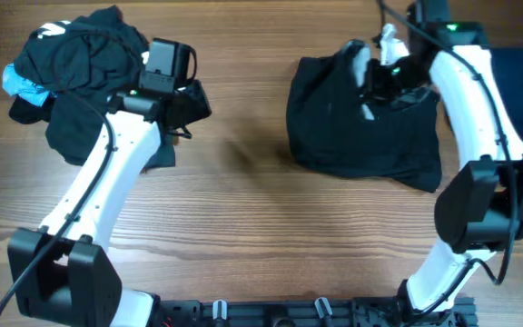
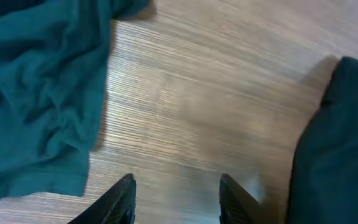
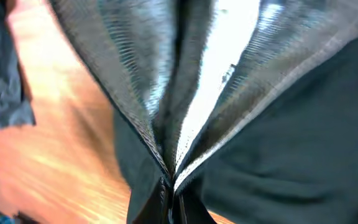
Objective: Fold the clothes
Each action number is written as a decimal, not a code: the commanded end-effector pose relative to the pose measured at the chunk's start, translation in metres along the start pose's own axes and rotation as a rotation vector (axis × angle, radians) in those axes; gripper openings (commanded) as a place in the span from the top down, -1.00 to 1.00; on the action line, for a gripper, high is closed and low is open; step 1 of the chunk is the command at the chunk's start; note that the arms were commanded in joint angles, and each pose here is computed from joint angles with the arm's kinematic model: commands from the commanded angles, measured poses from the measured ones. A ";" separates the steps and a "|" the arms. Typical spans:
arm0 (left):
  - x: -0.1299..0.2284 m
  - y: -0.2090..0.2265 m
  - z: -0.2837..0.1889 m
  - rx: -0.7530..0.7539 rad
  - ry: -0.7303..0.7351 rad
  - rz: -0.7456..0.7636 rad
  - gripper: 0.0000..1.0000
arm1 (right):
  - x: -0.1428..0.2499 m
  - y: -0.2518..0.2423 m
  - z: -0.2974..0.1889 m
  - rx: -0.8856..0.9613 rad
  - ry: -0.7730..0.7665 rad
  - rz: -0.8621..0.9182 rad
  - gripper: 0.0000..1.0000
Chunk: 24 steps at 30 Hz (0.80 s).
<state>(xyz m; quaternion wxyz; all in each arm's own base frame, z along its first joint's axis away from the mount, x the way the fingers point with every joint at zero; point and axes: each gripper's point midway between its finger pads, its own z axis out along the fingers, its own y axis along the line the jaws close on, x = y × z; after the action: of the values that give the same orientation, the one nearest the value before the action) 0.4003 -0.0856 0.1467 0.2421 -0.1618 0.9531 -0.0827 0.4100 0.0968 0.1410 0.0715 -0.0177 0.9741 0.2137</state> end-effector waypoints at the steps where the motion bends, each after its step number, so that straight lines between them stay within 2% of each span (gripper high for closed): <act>1: -0.017 0.024 -0.004 -0.007 -0.021 -0.062 0.14 | 0.000 0.073 -0.008 -0.104 -0.036 -0.165 0.91; 9: -0.043 0.086 -0.008 -0.052 -0.049 -0.217 0.17 | 0.007 0.191 -0.016 -0.218 -0.108 -0.376 0.92; 20: -0.054 0.122 -0.014 -0.058 -0.057 -0.263 0.23 | 0.014 0.289 -0.013 -0.377 -0.218 -0.448 0.92; 24: -0.052 0.123 -0.014 -0.061 -0.052 -0.263 0.24 | 0.012 0.285 -0.013 -0.377 -0.208 -0.391 0.91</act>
<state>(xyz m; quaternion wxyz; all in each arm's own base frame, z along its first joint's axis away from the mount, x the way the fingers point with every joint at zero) 0.4053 0.0486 0.1463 0.2431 -0.3058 0.9174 -0.0758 0.3773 0.3546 0.2404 0.1947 -0.2189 0.8899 0.3496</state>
